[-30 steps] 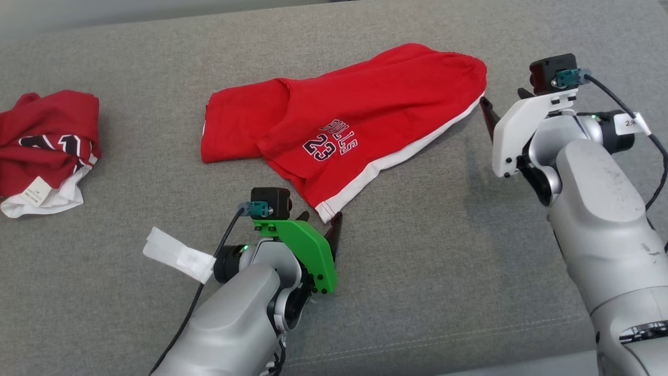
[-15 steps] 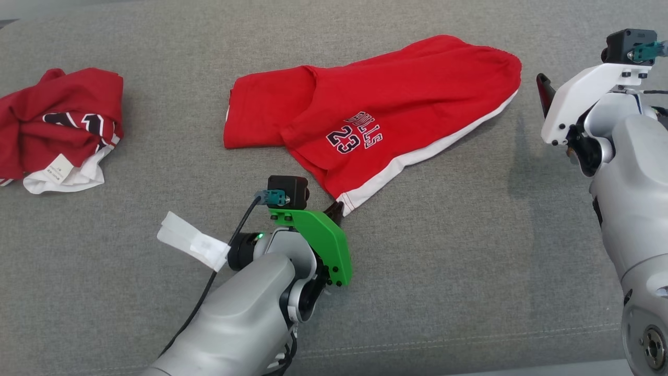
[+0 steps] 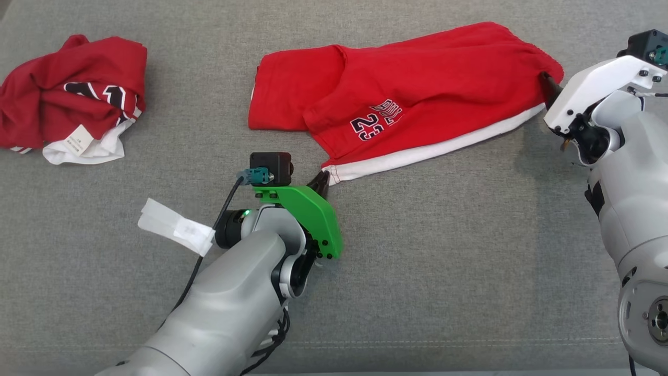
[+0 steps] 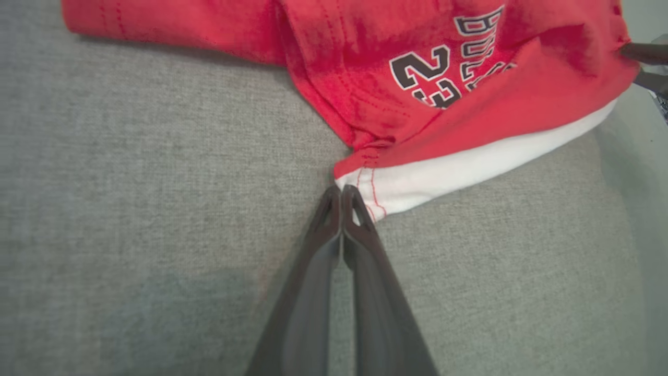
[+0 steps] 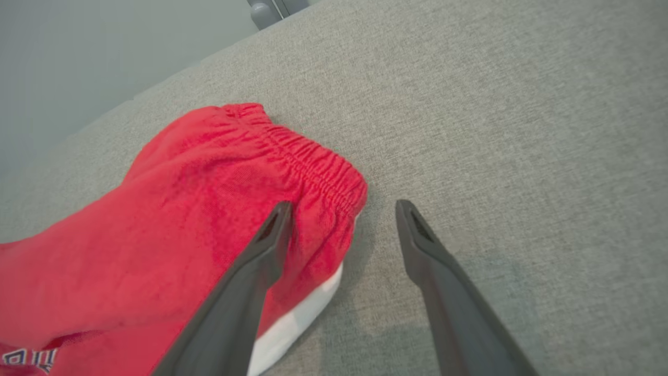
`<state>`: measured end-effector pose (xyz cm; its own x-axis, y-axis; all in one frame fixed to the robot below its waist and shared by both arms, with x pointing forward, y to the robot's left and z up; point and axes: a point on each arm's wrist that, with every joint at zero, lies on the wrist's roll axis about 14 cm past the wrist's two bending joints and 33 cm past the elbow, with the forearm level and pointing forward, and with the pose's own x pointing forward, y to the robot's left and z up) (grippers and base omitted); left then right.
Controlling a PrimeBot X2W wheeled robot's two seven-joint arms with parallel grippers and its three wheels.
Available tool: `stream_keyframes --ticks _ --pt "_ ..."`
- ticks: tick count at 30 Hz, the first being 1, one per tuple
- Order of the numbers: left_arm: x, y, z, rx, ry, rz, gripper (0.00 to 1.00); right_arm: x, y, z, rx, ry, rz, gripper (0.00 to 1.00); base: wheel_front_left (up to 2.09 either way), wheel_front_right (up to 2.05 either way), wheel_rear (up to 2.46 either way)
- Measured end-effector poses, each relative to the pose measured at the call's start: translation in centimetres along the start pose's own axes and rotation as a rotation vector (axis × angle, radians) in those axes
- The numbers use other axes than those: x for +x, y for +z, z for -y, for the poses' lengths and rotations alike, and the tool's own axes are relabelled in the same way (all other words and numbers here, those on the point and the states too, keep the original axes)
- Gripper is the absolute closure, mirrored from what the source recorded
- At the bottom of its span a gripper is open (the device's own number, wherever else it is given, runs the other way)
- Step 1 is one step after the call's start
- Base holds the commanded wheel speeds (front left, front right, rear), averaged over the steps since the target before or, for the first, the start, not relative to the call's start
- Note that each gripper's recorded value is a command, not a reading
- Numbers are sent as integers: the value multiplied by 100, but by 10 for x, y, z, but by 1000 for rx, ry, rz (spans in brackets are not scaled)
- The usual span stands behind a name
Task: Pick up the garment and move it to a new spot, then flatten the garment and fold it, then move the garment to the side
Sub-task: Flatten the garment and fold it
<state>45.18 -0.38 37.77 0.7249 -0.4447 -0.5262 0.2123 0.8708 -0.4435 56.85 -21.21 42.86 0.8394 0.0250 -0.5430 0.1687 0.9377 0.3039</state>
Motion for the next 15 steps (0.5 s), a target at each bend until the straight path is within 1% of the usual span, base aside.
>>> stream_keyframes --ticks 2,4,5,6,7,8,9,13,15 --pt "1 2 -7 -7 15 9 100 5 -7 -1 3 0 -24 1 0 0 0" --pt "3 4 -12 -14 27 13 100 9 -16 -3 0 1 -55 4 0 0 0" --pt "3 4 -14 -15 32 16 100 11 -21 -3 -4 1 -69 15 0 0 0" --pt "3 4 -16 -16 33 19 100 12 -23 -4 -9 1 -80 31 0 0 0" --pt "3 5 -17 -17 37 20 100 13 -25 -4 -12 1 -85 55 0 0 0" --pt "3 6 -18 -18 40 25 100 13 -26 -4 -12 1 -87 84 0 0 0" --pt "3 7 -19 -19 41 30 100 12 -26 -4 -21 0 -89 100 0 0 0" --pt "2 19 -25 -16 65 85 100 9 -23 -11 -56 11 -71 100 0 0 0" --pt "0 31 -26 -17 73 129 100 6 -14 -17 -72 22 -40 100 0 0 0"
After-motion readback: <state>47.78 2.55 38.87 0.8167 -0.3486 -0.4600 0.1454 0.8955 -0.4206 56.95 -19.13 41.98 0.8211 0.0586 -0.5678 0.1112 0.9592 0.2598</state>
